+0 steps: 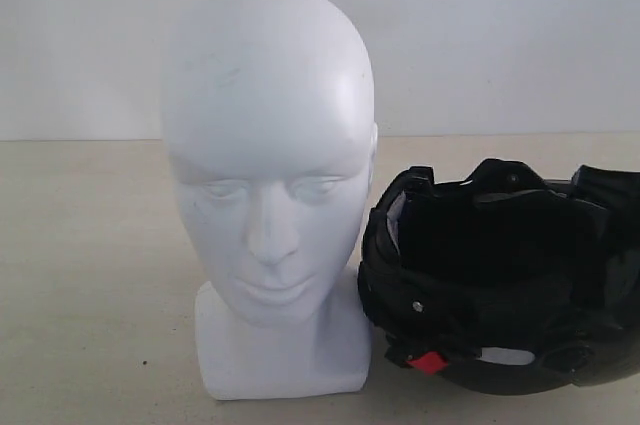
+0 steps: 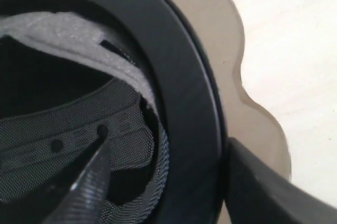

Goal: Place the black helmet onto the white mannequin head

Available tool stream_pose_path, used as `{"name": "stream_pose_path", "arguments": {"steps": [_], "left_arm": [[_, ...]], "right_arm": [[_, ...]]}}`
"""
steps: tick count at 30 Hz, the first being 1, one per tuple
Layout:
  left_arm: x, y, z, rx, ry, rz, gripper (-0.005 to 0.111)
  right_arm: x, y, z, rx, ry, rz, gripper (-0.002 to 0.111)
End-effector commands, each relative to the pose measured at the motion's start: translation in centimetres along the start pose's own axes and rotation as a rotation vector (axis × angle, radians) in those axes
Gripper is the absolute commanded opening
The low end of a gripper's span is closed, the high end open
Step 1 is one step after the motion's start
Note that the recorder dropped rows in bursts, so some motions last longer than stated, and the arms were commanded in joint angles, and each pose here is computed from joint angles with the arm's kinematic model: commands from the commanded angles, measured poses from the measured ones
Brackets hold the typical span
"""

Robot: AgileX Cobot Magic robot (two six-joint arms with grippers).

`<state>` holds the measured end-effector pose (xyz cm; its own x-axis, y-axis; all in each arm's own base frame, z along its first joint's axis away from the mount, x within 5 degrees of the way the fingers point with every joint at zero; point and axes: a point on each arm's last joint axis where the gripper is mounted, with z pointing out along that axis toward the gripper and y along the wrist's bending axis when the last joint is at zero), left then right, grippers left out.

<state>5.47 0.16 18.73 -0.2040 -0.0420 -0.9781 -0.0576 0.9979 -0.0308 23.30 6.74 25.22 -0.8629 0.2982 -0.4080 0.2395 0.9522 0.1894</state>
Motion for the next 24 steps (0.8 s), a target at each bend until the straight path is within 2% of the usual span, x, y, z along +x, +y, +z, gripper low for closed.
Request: {"name": "stream_pose_path", "arguments": {"steps": [1, 5, 10, 14, 16, 17, 18, 19, 20, 21, 22, 23, 24], "left_arm": [[0.1, 0.0, 0.0, 0.005, -0.002, -0.015, 0.005], [0.1, 0.0, 0.0, 0.005, -0.002, -0.015, 0.005], [0.1, 0.0, 0.0, 0.005, -0.002, -0.015, 0.005], [0.1, 0.0, 0.0, 0.005, -0.002, -0.015, 0.005], [0.1, 0.0, 0.0, 0.005, -0.002, -0.015, 0.005], [0.1, 0.0, 0.0, 0.005, -0.002, -0.015, 0.005], [0.1, 0.0, 0.0, 0.005, -0.002, -0.015, 0.005], [0.1, 0.0, 0.0, 0.005, -0.002, -0.015, 0.005], [0.1, 0.0, 0.0, 0.005, -0.002, -0.015, 0.005], [0.1, 0.0, 0.0, 0.005, -0.002, -0.015, 0.005], [0.1, 0.0, 0.0, 0.005, -0.002, -0.015, 0.005], [0.1, 0.0, 0.0, 0.005, -0.002, -0.015, 0.005], [0.1, 0.0, 0.0, 0.005, -0.002, -0.015, 0.005]], "right_arm": [[-0.8, 0.1, -2.2, 0.041, 0.019, -0.012, 0.058], [-1.4, -0.4, -3.1, 0.131, 0.027, -0.051, 0.058], [-1.8, -0.2, -3.8, 0.133, 0.022, -0.057, 0.058], [-2.3, -0.5, -4.5, 0.183, 0.019, -0.172, 0.058], [-2.5, -0.4, -5.2, 0.192, 0.051, -0.323, 0.058], [-2.6, -0.3, -5.6, 0.188, 0.071, -0.418, 0.058], [-2.8, -0.1, -6.6, 0.175, 0.112, -0.577, 0.058], [-3.0, 0.0, -7.0, 0.168, 0.122, -0.641, 0.058], [-3.3, 0.4, -7.5, 0.135, 0.116, -0.777, 0.058], [-3.2, 0.6, -7.6, 0.108, 0.121, -0.837, 0.058], [-2.8, 1.3, -7.7, 0.007, 0.138, -0.978, 0.058], [-2.5, 1.6, -7.6, -0.048, 0.146, -1.032, 0.058], [-1.8, 2.7, -7.8, -0.192, 0.149, -1.100, 0.058]]}}
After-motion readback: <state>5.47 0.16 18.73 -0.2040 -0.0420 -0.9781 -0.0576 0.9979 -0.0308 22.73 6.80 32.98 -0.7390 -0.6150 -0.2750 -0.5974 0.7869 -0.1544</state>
